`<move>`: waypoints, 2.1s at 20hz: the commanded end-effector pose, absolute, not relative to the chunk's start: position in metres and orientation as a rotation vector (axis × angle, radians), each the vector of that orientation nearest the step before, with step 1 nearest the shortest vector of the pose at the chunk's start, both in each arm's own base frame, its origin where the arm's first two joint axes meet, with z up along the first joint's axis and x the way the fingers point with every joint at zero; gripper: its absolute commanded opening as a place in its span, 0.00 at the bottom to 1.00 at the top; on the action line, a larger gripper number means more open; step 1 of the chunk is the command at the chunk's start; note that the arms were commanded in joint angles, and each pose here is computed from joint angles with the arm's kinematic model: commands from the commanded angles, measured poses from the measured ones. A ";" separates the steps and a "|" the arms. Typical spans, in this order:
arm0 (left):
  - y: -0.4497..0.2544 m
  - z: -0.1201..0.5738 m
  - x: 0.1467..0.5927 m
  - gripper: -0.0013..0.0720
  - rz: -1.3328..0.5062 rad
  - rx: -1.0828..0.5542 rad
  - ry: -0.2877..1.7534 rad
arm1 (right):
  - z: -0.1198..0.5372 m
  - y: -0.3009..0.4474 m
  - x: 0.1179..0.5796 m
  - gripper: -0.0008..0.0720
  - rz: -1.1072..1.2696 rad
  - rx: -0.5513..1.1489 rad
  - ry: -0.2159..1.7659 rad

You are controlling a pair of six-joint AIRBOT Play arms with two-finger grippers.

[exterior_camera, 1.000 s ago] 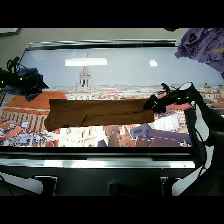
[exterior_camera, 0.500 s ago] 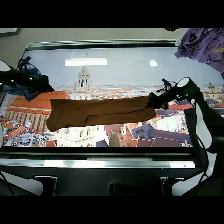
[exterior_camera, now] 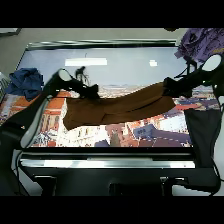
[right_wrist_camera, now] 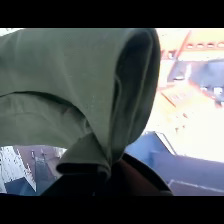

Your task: Fold the clothes and pants, and hang the long-sleeved shirts on hangers.

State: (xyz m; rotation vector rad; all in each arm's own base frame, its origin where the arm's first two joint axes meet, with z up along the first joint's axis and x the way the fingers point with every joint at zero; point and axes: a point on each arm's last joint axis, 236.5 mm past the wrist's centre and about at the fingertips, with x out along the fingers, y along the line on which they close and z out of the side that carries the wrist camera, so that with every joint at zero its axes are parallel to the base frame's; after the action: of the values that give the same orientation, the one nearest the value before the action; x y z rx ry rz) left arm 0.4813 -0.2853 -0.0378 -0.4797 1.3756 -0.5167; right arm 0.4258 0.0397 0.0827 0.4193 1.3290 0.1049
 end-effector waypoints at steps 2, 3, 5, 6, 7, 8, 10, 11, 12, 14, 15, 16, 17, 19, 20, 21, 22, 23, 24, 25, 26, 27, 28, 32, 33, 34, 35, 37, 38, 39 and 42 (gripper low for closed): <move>-0.417 -0.057 0.442 0.04 -0.614 -0.628 1.377 | 0.136 0.022 0.402 0.05 0.013 0.380 1.315; -0.440 -0.057 0.436 0.04 -0.634 -0.664 1.357 | 0.143 0.022 0.398 0.05 0.009 0.384 1.317; -0.476 -0.054 0.430 0.04 -0.652 -0.744 1.311 | 0.154 0.023 0.388 0.05 -0.006 0.401 1.328; -0.491 -0.053 0.427 0.04 -0.653 -0.792 1.297 | 0.158 0.023 0.383 0.05 -0.012 0.406 1.335; -0.505 -0.054 0.420 0.04 -0.659 -0.832 1.297 | 0.162 0.022 0.377 0.05 -0.023 0.412 1.339; -0.516 -0.055 0.411 0.04 -0.667 -0.858 1.312 | 0.165 0.021 0.372 0.05 -0.039 0.420 1.338; -0.535 -0.061 0.394 0.04 -0.677 -0.875 1.329 | 0.172 0.020 0.369 0.05 -0.049 0.428 1.320; -0.541 -0.064 0.389 0.04 -0.679 -0.871 1.324 | 0.174 0.021 0.368 0.05 -0.050 0.430 1.316; -0.546 -0.066 0.386 0.04 -0.670 -0.880 1.322 | 0.177 0.021 0.365 0.05 -0.051 0.433 1.316; -0.552 -0.066 0.387 0.04 -0.645 -0.913 1.302 | 0.182 0.023 0.357 0.05 -0.045 0.430 1.322; -0.554 -0.063 0.387 0.04 -0.649 -0.915 1.293 | 0.185 0.022 0.355 0.05 -0.047 0.427 1.312; -0.554 -0.059 0.388 0.04 -0.662 -0.911 1.296 | 0.187 0.019 0.355 0.05 -0.059 0.421 1.299; -0.550 -0.053 0.389 0.04 -0.669 -0.911 1.305 | 0.186 0.015 0.355 0.05 -0.078 0.413 1.295; -0.532 -0.039 0.403 0.04 -0.683 -0.889 1.296 | 0.186 0.010 0.357 0.05 -0.099 0.404 1.286; -0.516 -0.029 0.413 0.04 -0.691 -0.849 1.281 | 0.187 0.011 0.360 0.05 -0.094 0.404 1.274; -0.496 -0.021 0.424 0.04 -0.688 -0.800 1.267 | 0.187 0.014 0.365 0.05 -0.084 0.405 1.258; -0.472 -0.011 0.437 0.04 -0.678 -0.741 1.250 | 0.186 0.019 0.369 0.05 -0.072 0.402 1.250; -0.442 0.002 0.450 0.04 -0.660 -0.677 1.229 | 0.183 0.029 0.373 0.05 -0.062 0.407 1.259; -0.408 0.015 0.463 0.04 -0.631 -0.618 1.211 | 0.178 0.044 0.378 0.05 -0.038 0.408 1.269; -0.375 0.029 0.472 0.04 -0.600 -0.579 1.198 | 0.173 0.062 0.383 0.05 -0.013 0.415 1.274; -0.339 0.045 0.481 0.04 -0.562 -0.543 1.186 | 0.169 0.086 0.391 0.05 0.024 0.426 1.273; -0.307 0.060 0.486 0.04 -0.526 -0.524 1.174 | 0.165 0.110 0.398 0.05 0.051 0.438 1.266; -0.274 0.076 0.491 0.04 -0.487 -0.514 1.159 | 0.160 0.136 0.405 0.05 0.075 0.451 1.257; -0.178 0.127 0.499 0.04 -0.364 -0.538 1.081 | 0.128 0.238 0.422 0.05 0.179 0.475 1.244; -0.158 0.137 0.499 0.04 -0.339 -0.550 1.064 | 0.116 0.259 0.422 0.05 0.197 0.472 1.254; -0.142 0.144 0.498 0.04 -0.318 -0.561 1.051 | 0.102 0.278 0.423 0.05 0.204 0.475 1.270; -0.128 0.150 0.497 0.04 -0.297 -0.571 1.042 | 0.087 0.294 0.422 0.05 0.206 0.477 1.288; -0.100 0.158 0.493 0.04 -0.257 -0.589 1.034 | 0.063 0.317 0.426 0.05 0.213 0.484 1.302; -0.088 0.160 0.491 0.04 -0.238 -0.598 1.034 | 0.054 0.330 0.427 0.05 0.232 0.500 1.306; -0.078 0.161 0.490 0.04 -0.222 -0.605 1.034 | 0.047 0.343 0.428 0.05 0.252 0.532 1.317; -0.058 0.160 0.486 0.04 -0.190 -0.619 1.045 | 0.032 0.368 0.424 0.05 0.292 0.610 1.367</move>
State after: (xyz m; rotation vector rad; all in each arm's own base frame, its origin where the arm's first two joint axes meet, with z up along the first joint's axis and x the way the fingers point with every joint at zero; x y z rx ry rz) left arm 0.4934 -0.0830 0.1582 -0.6087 1.0325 -0.2304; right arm 0.4245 0.3363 0.0467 0.5254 1.3427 0.2520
